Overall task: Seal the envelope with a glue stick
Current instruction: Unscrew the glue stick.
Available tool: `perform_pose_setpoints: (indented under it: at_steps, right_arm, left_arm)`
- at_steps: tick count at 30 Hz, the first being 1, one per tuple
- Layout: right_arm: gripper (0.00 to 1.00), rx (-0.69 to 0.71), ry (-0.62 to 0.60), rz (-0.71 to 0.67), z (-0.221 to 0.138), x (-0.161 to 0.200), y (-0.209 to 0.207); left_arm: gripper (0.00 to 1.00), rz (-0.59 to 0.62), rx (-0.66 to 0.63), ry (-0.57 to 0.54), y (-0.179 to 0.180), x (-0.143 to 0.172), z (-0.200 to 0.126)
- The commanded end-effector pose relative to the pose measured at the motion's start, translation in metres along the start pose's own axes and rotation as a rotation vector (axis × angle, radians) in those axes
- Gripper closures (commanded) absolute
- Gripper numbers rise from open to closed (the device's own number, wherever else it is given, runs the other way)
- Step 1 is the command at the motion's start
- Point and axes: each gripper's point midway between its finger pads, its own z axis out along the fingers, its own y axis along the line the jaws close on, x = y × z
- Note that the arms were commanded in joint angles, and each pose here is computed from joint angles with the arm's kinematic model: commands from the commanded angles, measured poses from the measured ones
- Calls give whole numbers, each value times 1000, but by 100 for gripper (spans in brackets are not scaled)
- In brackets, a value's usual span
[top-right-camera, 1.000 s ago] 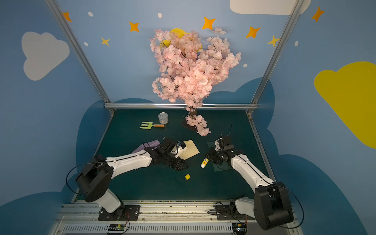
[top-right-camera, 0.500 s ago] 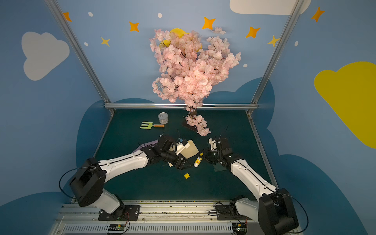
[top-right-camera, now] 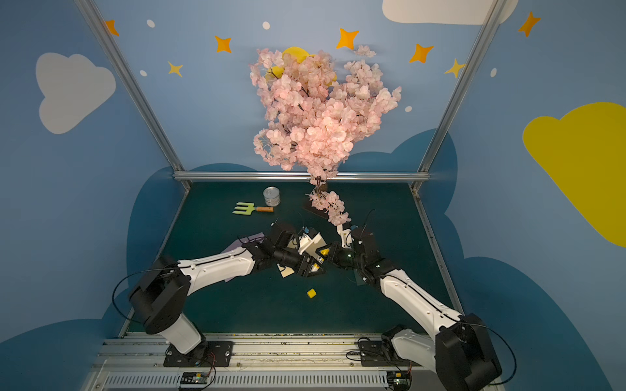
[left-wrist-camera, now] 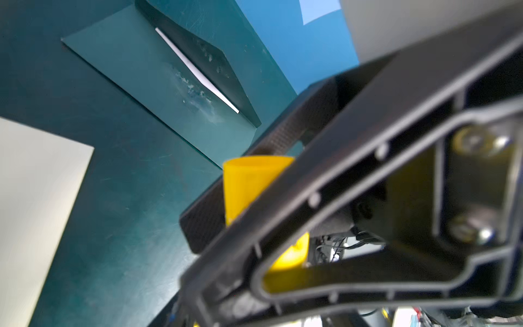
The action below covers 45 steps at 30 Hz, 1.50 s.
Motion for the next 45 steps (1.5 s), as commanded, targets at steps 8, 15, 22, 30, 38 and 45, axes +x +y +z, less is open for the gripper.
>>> perform_pose_setpoints:
  at_steps: [8, 15, 22, 30, 38, 45]
  right_arm:
    - [100, -52, -5, -42, 2, 4, 14]
    - [48, -78, -111, -85, -24, -17, 16]
    - [29, -198, -125, -132, -55, -29, 37]
    - [33, -310, -48, -67, -41, -25, 44]
    - [55, -407, 9, -81, -31, -18, 63]
    - [57, -410, 40, -64, -21, -9, 60]
  left_arm:
    - [90, -33, 61, -21, -8, -10, -1]
    - [97, -19, 51, -1, -10, -4, -7]
    - [97, 2, 56, -3, -19, 0, -17]
    - [97, 51, 85, -23, -32, 1, -28]
    - [97, 52, 126, -49, -41, -3, -32]
    - [97, 33, 120, -72, -38, -8, -34]
